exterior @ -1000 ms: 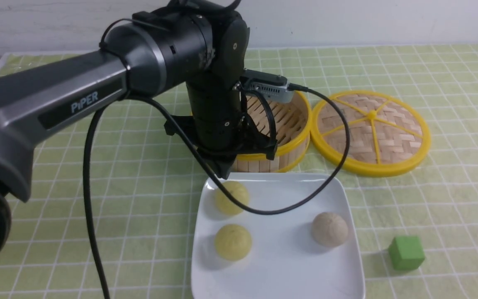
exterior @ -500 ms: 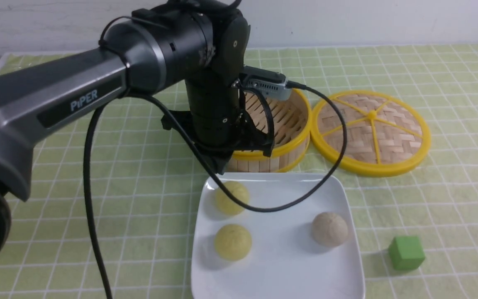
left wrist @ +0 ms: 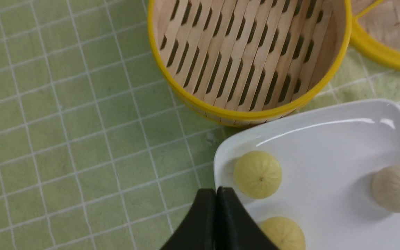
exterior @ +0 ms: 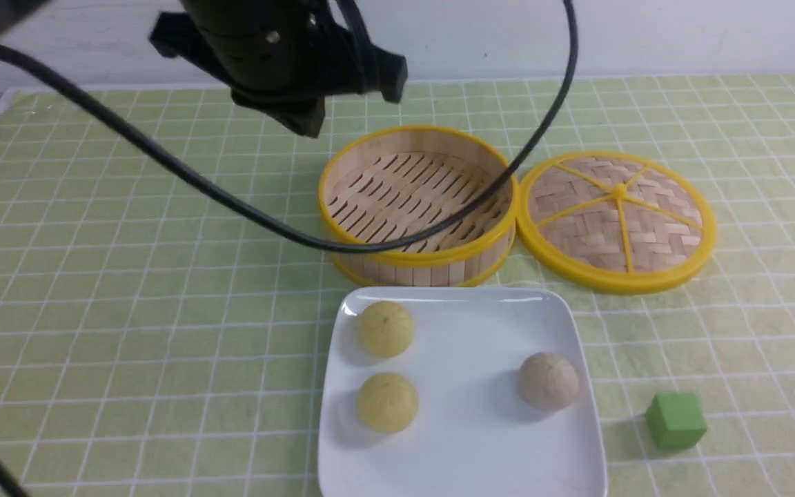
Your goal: Put the steamed buns into the plate on the green tablecloth.
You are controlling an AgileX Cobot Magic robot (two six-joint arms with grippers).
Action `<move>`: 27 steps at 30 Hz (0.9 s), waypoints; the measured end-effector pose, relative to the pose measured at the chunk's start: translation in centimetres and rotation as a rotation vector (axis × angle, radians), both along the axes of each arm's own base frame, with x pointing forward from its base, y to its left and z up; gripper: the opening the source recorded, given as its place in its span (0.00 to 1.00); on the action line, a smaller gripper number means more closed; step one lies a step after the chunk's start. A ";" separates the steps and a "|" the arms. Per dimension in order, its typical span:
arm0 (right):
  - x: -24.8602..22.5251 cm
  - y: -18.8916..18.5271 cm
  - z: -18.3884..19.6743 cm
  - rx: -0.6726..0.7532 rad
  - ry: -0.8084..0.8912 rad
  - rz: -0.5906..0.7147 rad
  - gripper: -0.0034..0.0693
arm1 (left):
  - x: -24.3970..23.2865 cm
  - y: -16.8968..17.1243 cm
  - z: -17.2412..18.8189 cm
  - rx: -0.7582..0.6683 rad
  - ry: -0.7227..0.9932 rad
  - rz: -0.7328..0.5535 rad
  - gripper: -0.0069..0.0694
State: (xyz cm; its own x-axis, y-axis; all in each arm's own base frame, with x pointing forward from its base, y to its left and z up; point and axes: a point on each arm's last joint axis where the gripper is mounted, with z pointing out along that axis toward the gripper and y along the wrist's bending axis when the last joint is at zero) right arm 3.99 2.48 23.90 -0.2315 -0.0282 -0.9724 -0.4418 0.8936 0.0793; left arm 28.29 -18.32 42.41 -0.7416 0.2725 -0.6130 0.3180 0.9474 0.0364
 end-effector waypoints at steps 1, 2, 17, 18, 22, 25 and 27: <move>0.1 -0.1 -0.8 -0.006 0.014 -0.028 0.06 | -0.7 0.6 1.0 -0.014 -0.027 0.001 0.11; 0.2 -0.3 -1.8 -0.010 0.026 -0.077 0.06 | -1.8 1.4 2.4 -0.034 -0.065 0.003 0.11; 1.0 -1.5 -6.7 -0.107 0.082 -0.293 0.07 | -15.3 11.6 11.7 -0.218 -0.420 -0.011 0.11; 1.0 -1.5 -6.7 -0.111 0.081 -0.294 0.07 | -16.2 12.3 11.5 -0.220 -0.428 -0.012 0.11; 1.0 -1.5 -6.7 -0.116 0.079 -0.295 0.07 | -19.5 14.7 8.9 -0.228 -0.409 0.002 0.11; 1.1 -1.6 -6.7 -0.117 0.079 -0.310 0.08 | -21.5 16.2 5.7 -0.241 -0.367 0.032 0.11; 1.1 -1.7 -6.7 -0.119 0.079 -0.323 0.08 | -21.9 16.5 4.2 -0.241 -0.338 0.048 0.11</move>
State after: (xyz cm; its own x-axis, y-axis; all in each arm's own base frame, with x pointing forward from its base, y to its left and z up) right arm 5.06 0.79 17.16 -0.3216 -0.0530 -0.9454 -0.1316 0.9912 -0.0108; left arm 6.37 -1.83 46.60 -0.4958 0.0611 -0.8663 0.2814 0.9550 -0.0938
